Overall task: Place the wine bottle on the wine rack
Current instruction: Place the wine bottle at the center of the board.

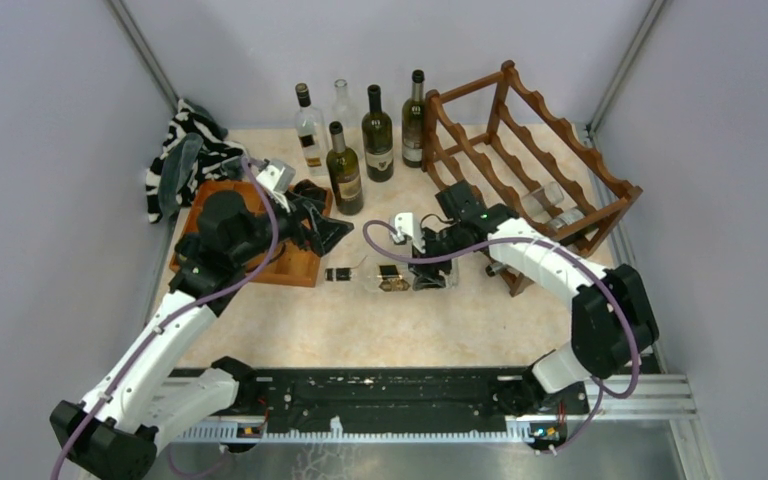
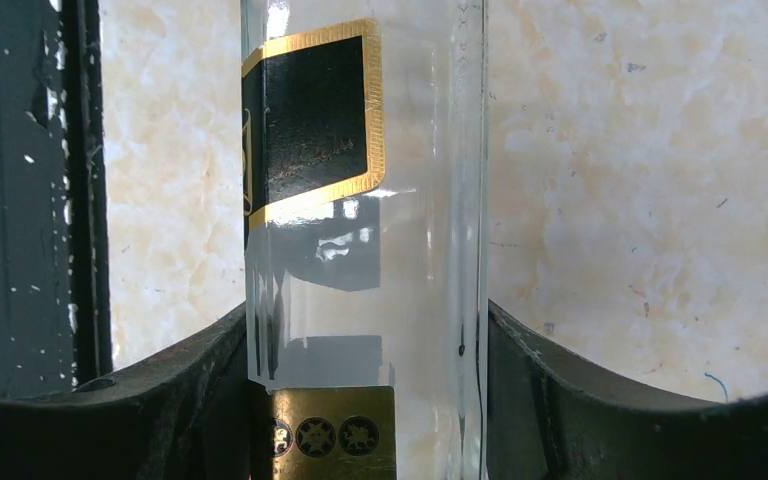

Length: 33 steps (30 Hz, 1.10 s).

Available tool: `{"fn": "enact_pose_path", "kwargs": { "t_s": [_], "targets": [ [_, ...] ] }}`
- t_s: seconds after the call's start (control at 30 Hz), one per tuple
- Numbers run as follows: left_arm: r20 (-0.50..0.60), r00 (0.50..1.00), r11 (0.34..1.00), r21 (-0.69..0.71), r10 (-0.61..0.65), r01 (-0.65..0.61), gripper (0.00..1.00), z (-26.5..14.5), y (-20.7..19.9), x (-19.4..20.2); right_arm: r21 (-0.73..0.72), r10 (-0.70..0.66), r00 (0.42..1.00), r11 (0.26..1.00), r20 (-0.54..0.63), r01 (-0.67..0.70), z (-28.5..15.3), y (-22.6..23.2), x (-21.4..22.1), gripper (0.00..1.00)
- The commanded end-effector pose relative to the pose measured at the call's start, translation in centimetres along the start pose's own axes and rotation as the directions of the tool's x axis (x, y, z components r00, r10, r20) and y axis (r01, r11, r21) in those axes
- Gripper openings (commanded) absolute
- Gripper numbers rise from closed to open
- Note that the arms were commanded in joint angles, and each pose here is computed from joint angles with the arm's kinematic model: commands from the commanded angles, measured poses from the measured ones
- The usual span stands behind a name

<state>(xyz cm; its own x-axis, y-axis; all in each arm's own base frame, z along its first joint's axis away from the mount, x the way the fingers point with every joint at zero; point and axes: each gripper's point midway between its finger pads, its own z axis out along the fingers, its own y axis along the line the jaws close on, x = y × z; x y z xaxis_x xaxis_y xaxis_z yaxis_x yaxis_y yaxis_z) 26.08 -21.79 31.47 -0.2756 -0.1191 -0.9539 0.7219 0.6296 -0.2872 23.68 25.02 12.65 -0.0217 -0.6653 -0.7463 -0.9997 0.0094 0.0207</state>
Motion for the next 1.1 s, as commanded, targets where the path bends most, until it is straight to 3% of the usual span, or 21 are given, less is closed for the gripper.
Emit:
{"fn": "enact_pose_path", "kwargs": {
  "t_s": [0.0, 0.23, 0.43, 0.67, 1.07],
  "targets": [
    [-0.018, 1.0, 0.999, -0.046, 0.008, -0.009, 0.99, -0.3, 1.0, 0.9, 0.07, -0.193, 0.98, 0.98, 0.055, 0.189, 0.2, -1.4, -3.7, 0.0],
    [-0.071, 0.997, 0.996, -0.085, -0.005, -0.001, 0.99, 0.1, 2.3, 3.1, 0.014, -0.353, 0.935, 0.935, -0.01, 0.354, 1.1, -1.1, -1.3, 0.0],
    [-0.102, 0.994, 0.994, -0.104, -0.044, 0.033, 0.99, 0.2, 2.8, 4.8, -0.055, -0.511, 0.854, 0.86, -0.097, 0.508, 1.4, -1.4, 1.2, 0.0],
    [-0.135, 0.984, 0.992, -0.061, -0.116, 0.109, 0.99, 0.5, 2.2, 7.0, -0.125, -0.655, 0.751, 0.755, -0.087, 0.644, 1.9, -1.3, 2.0, 0.0],
    [-0.177, 0.962, 0.978, -0.03, -0.209, 0.207, 0.99, 0.7, 1.6, 9.7, -0.132, -0.687, 0.724, 0.725, -0.065, 0.676, 2.6, -2.6, 2.1, 0.04]
  ]
}}
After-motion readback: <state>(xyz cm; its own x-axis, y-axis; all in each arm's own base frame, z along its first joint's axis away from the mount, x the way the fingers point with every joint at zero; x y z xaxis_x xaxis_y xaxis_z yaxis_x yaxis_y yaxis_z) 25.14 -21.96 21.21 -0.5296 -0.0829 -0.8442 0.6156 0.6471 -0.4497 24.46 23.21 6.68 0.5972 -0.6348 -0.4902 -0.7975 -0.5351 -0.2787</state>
